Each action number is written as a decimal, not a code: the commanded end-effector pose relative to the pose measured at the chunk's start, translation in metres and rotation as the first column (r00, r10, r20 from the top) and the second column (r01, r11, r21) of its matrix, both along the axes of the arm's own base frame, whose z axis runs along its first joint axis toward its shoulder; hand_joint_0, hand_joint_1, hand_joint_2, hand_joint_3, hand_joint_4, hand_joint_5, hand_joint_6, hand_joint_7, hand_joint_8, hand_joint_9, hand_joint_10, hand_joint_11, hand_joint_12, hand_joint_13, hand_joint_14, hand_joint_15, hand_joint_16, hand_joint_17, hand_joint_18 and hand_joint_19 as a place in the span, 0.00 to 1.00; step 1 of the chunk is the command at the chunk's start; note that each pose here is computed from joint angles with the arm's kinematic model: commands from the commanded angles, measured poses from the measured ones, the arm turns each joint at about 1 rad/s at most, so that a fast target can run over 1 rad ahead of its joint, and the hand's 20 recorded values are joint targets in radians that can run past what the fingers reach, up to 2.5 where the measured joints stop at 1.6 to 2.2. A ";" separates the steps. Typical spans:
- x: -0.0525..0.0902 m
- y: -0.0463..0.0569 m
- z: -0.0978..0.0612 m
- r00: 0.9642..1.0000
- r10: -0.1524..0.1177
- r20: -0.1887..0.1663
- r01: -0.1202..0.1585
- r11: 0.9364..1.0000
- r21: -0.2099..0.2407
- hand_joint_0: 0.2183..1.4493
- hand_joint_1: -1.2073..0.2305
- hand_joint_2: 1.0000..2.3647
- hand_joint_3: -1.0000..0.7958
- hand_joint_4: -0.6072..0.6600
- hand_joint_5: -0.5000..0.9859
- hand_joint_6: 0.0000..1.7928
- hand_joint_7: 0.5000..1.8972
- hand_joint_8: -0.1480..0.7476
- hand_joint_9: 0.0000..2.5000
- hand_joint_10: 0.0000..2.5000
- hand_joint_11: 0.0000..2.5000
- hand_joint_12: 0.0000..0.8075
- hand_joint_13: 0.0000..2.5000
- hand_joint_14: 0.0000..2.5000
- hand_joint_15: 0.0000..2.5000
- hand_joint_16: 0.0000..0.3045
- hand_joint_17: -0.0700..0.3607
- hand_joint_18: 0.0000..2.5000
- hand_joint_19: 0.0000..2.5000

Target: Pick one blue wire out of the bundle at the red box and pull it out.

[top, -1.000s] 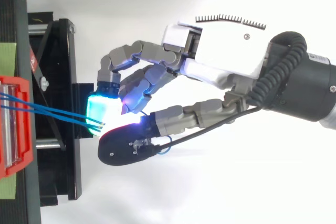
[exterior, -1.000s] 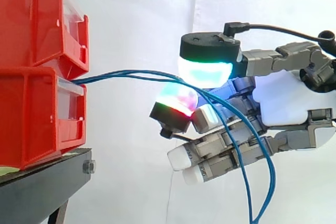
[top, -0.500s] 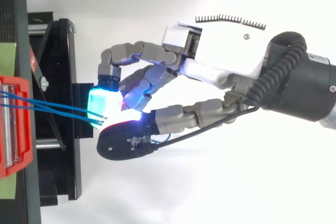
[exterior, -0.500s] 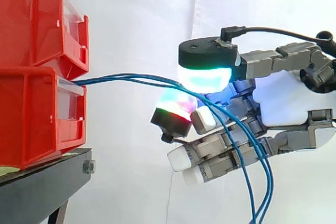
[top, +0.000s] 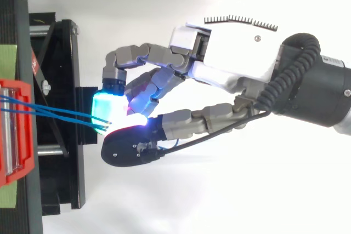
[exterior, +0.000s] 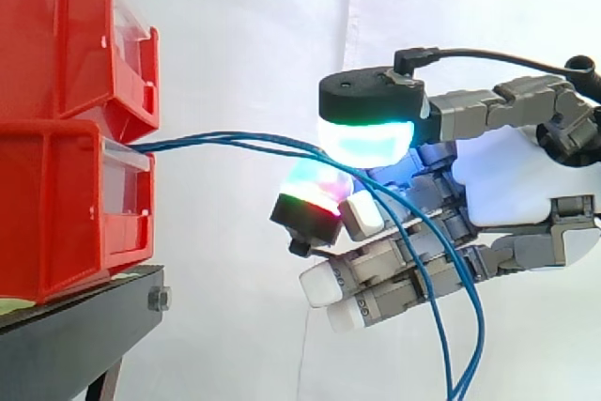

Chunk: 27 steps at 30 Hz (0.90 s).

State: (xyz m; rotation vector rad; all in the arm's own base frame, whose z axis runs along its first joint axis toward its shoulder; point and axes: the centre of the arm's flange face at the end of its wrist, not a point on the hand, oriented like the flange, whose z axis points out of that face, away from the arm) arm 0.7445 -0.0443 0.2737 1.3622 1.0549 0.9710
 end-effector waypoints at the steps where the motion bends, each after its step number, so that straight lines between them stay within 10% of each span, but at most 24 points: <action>1: 0.000 0.000 0.000 1.000 0.000 0.000 0.000 1.000 0.000 0.34 0.32 0.01 0.53 0.82 0.30 0.28 0.60 0.47 0.43 0.01 0.26 0.49 0.25 0.01 0.12 0.21 0.49 0.20 0.17; 14: 0.000 0.000 0.001 1.000 0.000 0.002 0.000 1.000 0.002 0.36 0.27 0.02 0.51 0.81 0.25 0.38 0.49 0.49 0.37 0.01 0.32 0.48 0.22 0.01 0.12 0.20 0.48 0.18 0.15; 19: 0.000 0.000 0.000 1.000 0.000 0.002 0.000 1.000 0.002 0.34 0.29 0.02 0.52 0.82 0.29 0.28 0.69 0.48 0.38 0.01 0.25 0.48 0.22 0.00 0.11 0.20 0.49 0.18 0.16; 27: 0.000 -0.001 0.000 1.000 -0.002 0.000 0.002 1.000 0.001 0.35 0.34 0.01 0.53 0.85 0.30 0.28 0.57 0.45 0.41 0.01 0.23 0.47 0.23 0.00 0.11 0.21 0.49 0.18 0.16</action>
